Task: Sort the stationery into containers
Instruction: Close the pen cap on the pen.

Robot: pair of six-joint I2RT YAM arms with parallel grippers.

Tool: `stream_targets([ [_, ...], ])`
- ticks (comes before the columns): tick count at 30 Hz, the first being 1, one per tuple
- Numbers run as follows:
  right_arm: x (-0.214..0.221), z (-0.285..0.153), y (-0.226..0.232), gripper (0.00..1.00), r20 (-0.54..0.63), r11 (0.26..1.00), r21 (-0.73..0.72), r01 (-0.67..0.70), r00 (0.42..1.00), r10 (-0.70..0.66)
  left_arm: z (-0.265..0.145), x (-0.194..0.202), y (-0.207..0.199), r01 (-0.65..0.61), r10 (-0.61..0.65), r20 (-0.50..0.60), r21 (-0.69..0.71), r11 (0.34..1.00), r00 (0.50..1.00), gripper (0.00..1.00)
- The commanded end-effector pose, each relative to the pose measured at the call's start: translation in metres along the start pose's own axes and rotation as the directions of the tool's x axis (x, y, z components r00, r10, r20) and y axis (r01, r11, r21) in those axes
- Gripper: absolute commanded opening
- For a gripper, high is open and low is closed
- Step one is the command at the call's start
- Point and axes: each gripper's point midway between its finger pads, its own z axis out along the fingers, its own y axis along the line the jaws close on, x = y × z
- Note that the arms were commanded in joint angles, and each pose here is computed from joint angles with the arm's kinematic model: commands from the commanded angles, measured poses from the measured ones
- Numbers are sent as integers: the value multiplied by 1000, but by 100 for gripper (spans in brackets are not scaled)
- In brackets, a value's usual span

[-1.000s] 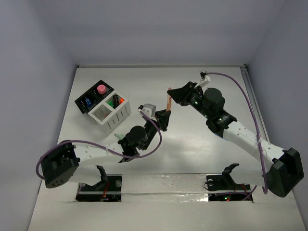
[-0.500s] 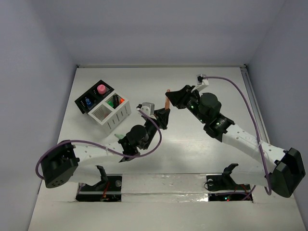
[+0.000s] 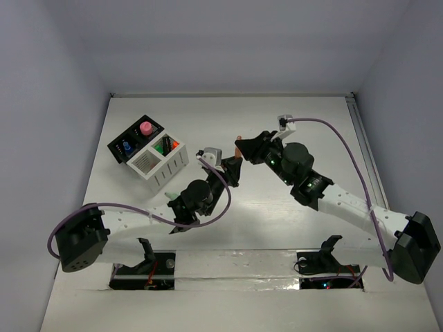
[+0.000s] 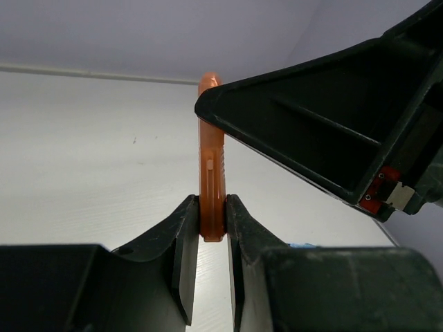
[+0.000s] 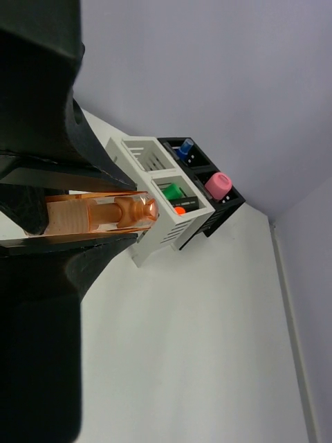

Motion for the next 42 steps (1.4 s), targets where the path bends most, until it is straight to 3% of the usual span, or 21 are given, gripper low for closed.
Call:
stream_targets([
  [1, 30, -12, 6, 0, -77, 999, -41, 37, 996, -40, 1, -73, -14, 100, -103, 173, 31, 995, 979, 0],
  [23, 115, -42, -18, 0, -265, 1000, 13, 9, 964, -5, -10, -146, -14, 122, -138, 291, 73, 990, 947, 0],
  [32, 154, -48, -16, 0, -343, 1000, 12, 7, 939, -2, -4, -190, 0, 110, -127, 367, 67, 992, 922, 0],
  [42, 186, -53, -18, 0, -415, 1000, 21, -4, 910, 13, -8, -244, -17, 113, -171, 427, 158, 981, 888, 0],
])
